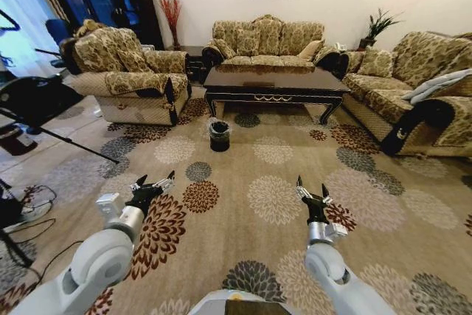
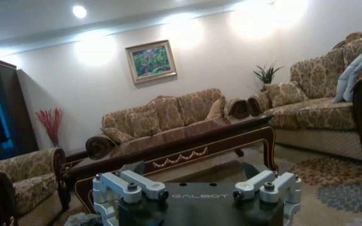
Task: Move to the front of the table and pick up the trash from the floor, then place it into the trash bin.
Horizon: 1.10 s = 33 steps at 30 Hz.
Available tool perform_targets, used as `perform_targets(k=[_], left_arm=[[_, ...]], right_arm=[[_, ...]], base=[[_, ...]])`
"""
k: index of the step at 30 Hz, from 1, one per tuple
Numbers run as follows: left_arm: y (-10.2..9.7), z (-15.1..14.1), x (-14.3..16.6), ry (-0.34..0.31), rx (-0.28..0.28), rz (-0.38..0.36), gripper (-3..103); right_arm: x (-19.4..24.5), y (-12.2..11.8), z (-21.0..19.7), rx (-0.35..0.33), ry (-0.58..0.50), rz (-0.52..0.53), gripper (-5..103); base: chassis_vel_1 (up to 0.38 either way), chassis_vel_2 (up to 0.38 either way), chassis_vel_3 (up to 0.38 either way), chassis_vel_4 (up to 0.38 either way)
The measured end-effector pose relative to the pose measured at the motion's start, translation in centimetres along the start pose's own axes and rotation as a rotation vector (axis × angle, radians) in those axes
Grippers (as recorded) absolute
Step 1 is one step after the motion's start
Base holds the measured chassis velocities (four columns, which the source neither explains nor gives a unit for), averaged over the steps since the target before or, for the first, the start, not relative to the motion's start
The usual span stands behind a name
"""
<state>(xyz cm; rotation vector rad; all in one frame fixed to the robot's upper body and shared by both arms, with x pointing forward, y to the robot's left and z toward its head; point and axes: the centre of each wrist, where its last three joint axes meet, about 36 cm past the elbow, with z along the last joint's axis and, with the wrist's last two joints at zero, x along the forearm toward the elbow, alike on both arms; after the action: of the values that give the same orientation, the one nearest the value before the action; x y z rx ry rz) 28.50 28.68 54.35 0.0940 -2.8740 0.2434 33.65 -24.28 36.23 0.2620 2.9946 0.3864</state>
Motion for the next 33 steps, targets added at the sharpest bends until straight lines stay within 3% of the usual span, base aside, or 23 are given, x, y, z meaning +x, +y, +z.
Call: perform_targets(k=[33], left_arm=[[0.0, 0.0, 0.0, 0.0, 0.0, 0.0, 100]], right_arm=[[0.0, 0.0, 0.0, 0.0, 0.0, 0.0, 100]], base=[[0.0, 0.0, 0.0, 0.0]])
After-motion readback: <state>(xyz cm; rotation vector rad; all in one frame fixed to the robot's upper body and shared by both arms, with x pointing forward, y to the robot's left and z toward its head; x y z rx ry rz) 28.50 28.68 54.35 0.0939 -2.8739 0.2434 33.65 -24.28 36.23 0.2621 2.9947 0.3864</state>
